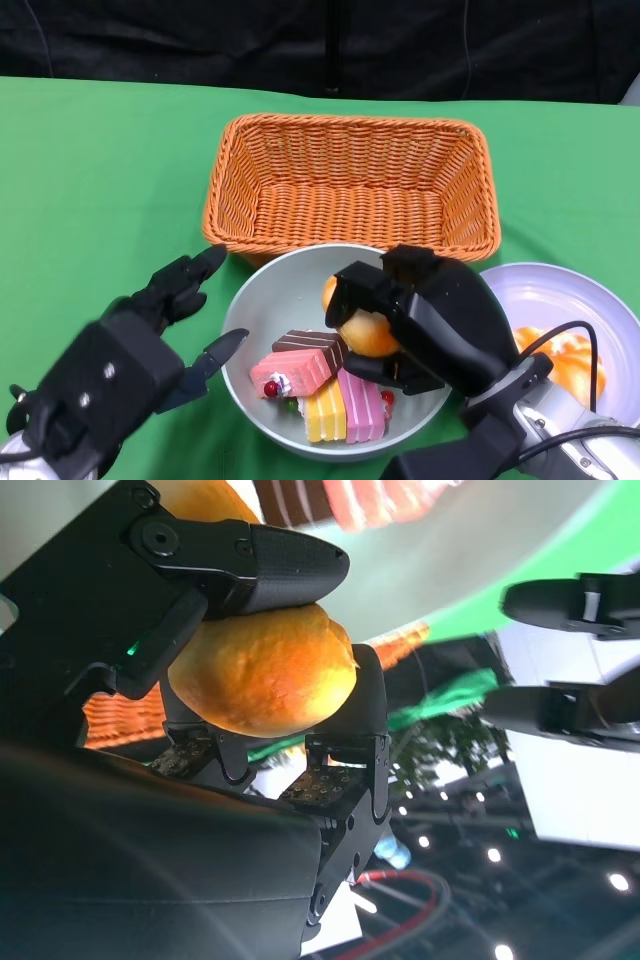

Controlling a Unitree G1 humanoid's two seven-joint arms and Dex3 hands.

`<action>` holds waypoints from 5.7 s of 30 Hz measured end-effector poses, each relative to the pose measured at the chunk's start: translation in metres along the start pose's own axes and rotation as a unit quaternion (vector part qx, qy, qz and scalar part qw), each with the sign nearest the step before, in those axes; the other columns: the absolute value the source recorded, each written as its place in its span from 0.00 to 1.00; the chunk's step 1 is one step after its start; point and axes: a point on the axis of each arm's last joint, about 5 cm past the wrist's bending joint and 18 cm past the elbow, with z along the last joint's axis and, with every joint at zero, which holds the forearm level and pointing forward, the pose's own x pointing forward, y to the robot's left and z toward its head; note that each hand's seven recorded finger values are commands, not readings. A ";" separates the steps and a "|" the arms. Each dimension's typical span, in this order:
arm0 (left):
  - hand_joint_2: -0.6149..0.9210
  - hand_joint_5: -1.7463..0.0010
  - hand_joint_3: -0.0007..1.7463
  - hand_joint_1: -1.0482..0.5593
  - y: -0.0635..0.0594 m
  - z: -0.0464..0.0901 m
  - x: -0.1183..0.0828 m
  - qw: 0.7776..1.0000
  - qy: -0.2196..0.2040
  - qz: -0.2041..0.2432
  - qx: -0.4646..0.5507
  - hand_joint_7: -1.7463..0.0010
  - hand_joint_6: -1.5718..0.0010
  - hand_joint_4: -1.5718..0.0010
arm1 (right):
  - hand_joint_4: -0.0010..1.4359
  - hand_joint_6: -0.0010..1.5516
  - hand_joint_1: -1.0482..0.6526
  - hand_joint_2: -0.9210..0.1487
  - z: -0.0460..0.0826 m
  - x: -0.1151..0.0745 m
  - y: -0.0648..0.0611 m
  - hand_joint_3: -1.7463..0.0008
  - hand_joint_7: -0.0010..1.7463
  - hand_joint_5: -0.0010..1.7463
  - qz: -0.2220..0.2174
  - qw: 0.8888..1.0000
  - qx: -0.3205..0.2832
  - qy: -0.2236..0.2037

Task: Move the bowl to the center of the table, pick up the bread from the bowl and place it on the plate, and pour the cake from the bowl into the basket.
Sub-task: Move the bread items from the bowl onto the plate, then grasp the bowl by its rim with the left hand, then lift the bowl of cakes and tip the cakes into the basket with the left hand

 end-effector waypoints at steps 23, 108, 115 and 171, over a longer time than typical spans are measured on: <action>1.00 0.57 0.24 0.28 0.004 -0.014 -0.004 0.984 -0.127 -0.021 0.124 0.99 0.81 1.00 | 0.72 0.51 0.54 0.74 0.000 -0.012 -0.068 0.00 0.98 1.00 -0.091 0.985 0.136 0.048; 1.00 0.31 0.04 0.35 0.016 -0.023 0.033 0.723 -0.401 -0.219 0.518 0.87 0.61 0.86 | 0.20 0.11 0.20 0.00 0.009 -0.083 -0.129 0.74 0.03 0.38 0.031 0.982 -0.041 0.180; 1.00 0.35 0.05 0.39 0.004 -0.033 0.044 0.720 -0.392 -0.234 0.522 0.81 0.54 0.72 | 0.20 0.12 0.21 0.00 0.018 -0.087 -0.128 0.74 0.04 0.39 0.003 0.986 -0.012 0.164; 0.59 0.00 0.74 0.53 0.029 0.012 0.006 0.815 -0.435 -0.162 0.347 0.00 0.53 0.35 | 0.45 0.47 0.43 0.00 0.031 -0.111 -0.099 0.84 0.44 0.68 -0.137 0.959 0.194 0.155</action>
